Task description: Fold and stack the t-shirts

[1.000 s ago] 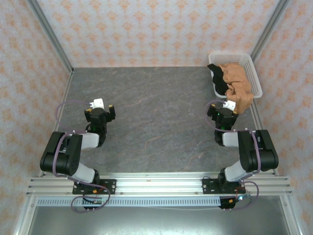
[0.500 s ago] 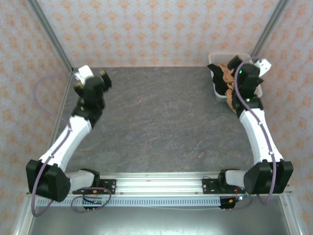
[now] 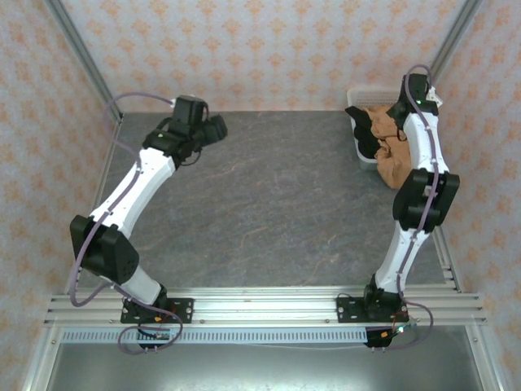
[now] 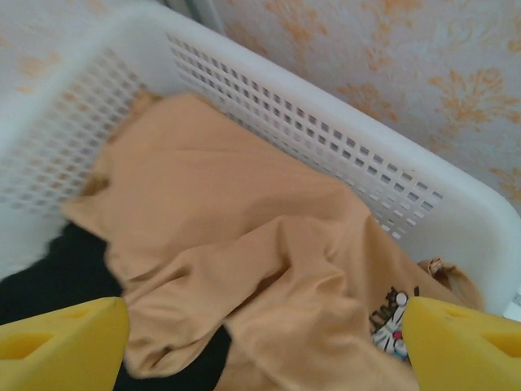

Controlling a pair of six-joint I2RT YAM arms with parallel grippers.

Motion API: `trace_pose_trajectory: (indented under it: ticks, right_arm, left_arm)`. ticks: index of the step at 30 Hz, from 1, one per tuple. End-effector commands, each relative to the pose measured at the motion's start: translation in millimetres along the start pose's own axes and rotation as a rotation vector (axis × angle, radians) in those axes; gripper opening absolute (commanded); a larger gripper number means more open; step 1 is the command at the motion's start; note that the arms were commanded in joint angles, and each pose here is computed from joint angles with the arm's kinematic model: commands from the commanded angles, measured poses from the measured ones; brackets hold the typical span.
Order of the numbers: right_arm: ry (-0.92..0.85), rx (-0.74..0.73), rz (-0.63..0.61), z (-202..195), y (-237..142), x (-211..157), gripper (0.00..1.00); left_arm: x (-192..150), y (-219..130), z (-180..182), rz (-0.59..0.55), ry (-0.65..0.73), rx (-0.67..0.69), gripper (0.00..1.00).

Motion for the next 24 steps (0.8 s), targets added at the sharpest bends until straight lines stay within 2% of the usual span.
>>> trace_pose_trajectory:
  ticks: [1, 5, 6, 8, 11, 15, 19, 24]
  right_arm:
    - [-0.082, -0.029, 0.161, -0.1, 18.9, -21.7, 0.87]
    - [-0.106, -0.059, 0.238, 4.3, 49.8, -33.3, 0.85]
    - [-0.104, -0.067, 0.26, 4.8, 57.9, -37.5, 0.83]
    - [-0.085, -0.067, 0.289, 4.9, 69.3, -42.2, 0.72]
    - [-0.054, -0.065, 0.288, 4.3, 74.6, -42.3, 0.47]
    - [-0.016, -0.054, 0.218, 3.6, 60.7, -27.4, 0.02]
    - [0.038, 0.008, 0.059, 3.7, 19.9, 4.4, 0.0]
    - [0.098, 0.102, -0.135, 1.8, -51.3, 41.4, 0.0]
  left_arm:
    - [-29.1, -11.5, -8.9, 0.117, 0.03, -0.045, 0.76]
    - [-42.3, -13.7, -9.7, 0.153, 0.041, -0.057, 0.74]
    - [-44.2, -14.5, -9.1, 0.159, 0.046, -0.054, 0.73]
    - [-44.7, -16.7, -6.9, 0.162, 0.05, -0.042, 0.71]
    - [-42.0, -22.3, -4.8, 0.149, 0.084, -0.029, 0.69]
    - [-39.0, -27.3, -3.8, 0.137, 0.098, -0.017, 0.66]
    - [-38.2, -29.4, -1.8, 0.128, 0.102, -0.006, 0.63]
    - [-36.6, -30.5, -0.8, 0.112, 0.1, -0.003, 0.6]
Point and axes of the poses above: each hand's point on the last joint's axis, 136 mm out from that joint toward the fingers, its own y axis out along the fingers, its own z axis along the line the jaws close on, x = y × z, the point moved 6 cm from there along -y, back along the fingers, and after that the axes turned 12 degrees about -y, right-handed, at the moved point
